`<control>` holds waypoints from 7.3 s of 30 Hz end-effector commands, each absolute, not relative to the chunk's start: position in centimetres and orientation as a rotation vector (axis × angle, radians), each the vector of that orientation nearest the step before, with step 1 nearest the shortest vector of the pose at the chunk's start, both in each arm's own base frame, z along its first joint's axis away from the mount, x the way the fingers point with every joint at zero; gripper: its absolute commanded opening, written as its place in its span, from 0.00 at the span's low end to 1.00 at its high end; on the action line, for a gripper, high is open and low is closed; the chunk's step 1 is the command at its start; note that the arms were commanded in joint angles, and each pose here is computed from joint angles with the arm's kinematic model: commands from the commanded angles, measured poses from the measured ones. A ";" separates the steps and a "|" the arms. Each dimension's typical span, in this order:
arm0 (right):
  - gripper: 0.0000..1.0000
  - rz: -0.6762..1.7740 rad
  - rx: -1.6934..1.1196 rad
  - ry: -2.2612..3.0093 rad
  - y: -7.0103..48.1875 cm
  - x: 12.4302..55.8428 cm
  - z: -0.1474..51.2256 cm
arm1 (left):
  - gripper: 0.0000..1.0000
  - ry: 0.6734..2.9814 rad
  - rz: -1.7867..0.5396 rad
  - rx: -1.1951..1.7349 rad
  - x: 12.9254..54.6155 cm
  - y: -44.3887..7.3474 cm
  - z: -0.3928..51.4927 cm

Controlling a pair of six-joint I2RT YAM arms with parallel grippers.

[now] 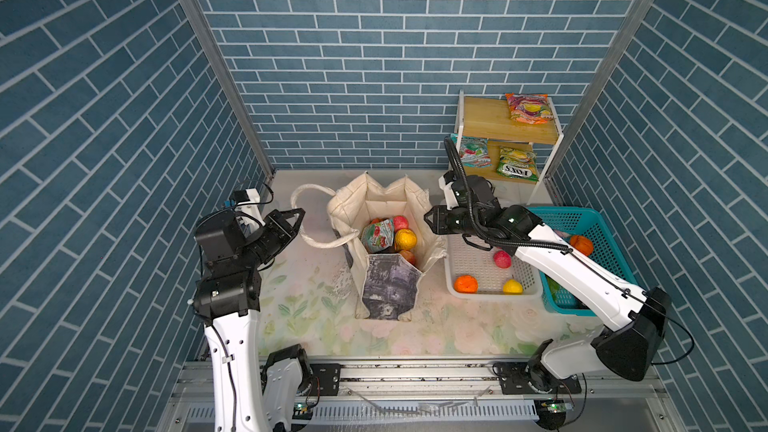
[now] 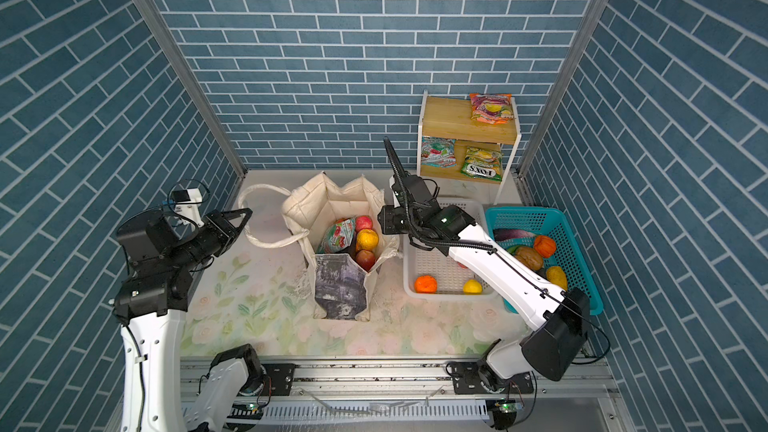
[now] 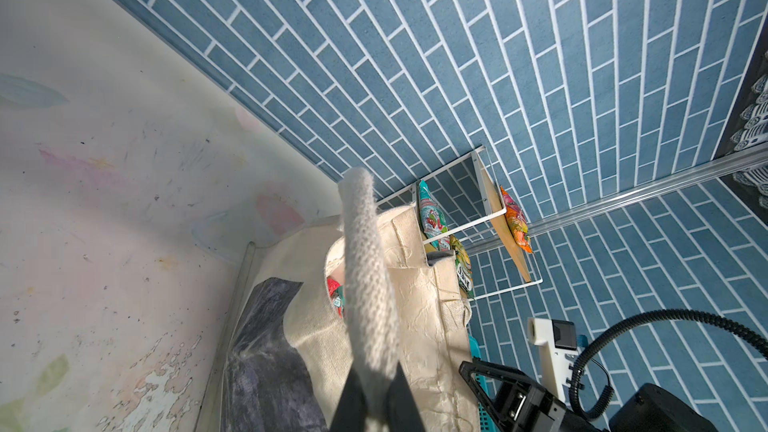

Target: Place the food into the grocery bag and tie it

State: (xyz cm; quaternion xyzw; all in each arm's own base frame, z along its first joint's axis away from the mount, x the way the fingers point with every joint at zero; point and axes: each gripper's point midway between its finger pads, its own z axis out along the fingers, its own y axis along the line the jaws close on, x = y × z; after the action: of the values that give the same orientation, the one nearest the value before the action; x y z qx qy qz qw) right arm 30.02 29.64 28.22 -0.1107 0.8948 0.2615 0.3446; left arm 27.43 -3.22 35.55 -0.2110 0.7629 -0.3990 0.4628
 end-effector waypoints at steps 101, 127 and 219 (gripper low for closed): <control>0.33 1.320 0.503 2.485 29.7 33.0 14.4 | 0.00 1.826 -0.908 -0.478 27.4 -1.8 37.4; 0.03 1.126 0.131 2.071 23.0 30.4 34.9 | 0.00 1.755 -0.924 -0.351 26.8 -2.9 42.0; 0.00 1.419 -0.675 1.561 46.0 29.1 46.0 | 0.73 1.718 -1.023 -0.125 24.5 -11.5 44.7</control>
State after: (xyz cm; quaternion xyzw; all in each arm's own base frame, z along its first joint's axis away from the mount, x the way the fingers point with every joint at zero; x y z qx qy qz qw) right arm 29.77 47.72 41.10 -0.2780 0.6759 0.5532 0.3998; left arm 23.99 -13.33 43.97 -0.0107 0.7385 -0.4453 0.5063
